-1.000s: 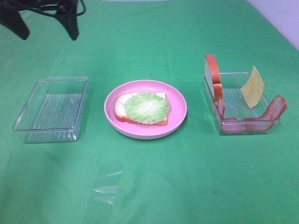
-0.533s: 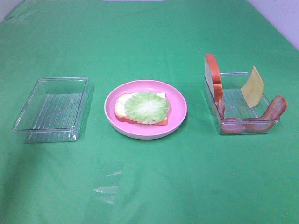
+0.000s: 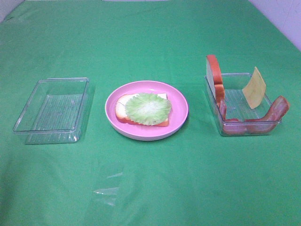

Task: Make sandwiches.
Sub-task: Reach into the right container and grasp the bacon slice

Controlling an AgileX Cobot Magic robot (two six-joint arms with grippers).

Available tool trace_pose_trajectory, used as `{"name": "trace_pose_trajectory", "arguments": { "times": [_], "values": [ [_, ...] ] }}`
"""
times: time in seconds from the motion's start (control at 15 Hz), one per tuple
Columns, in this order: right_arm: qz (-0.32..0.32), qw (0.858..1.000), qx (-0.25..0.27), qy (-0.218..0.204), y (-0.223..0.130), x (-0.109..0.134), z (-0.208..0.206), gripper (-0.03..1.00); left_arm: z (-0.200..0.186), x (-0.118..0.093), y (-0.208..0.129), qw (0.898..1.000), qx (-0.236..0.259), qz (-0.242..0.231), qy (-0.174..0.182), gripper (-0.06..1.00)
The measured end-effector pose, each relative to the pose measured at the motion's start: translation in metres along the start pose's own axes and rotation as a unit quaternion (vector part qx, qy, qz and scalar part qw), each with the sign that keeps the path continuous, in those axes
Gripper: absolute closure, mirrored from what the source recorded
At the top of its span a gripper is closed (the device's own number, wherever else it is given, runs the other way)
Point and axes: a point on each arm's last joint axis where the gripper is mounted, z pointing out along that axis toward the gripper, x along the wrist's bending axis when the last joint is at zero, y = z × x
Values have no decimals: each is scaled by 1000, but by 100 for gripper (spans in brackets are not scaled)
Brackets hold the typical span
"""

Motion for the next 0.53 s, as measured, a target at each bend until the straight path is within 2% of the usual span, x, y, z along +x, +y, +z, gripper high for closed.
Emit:
{"name": "trace_pose_trajectory", "arguments": {
  "times": [0.07,0.13,0.2,0.47,0.53],
  "values": [
    [0,1000,0,0,0,0,0,3,-6,1,-14,1000,-23,-1,-2,-5],
    [0,1000,0,0,0,0,0,3,-18,4,-43,997,-81,9,-7,-5],
    [0,1000,0,0,0,0,0,3,-21,5,-50,995,-101,13,-8,-5],
    [0,1000,0,0,0,0,0,3,-22,10,-99,971,-234,42,-14,-5],
    [0,1000,0,0,0,0,0,3,-21,11,-103,968,-245,42,-15,-5]
  ]
}}
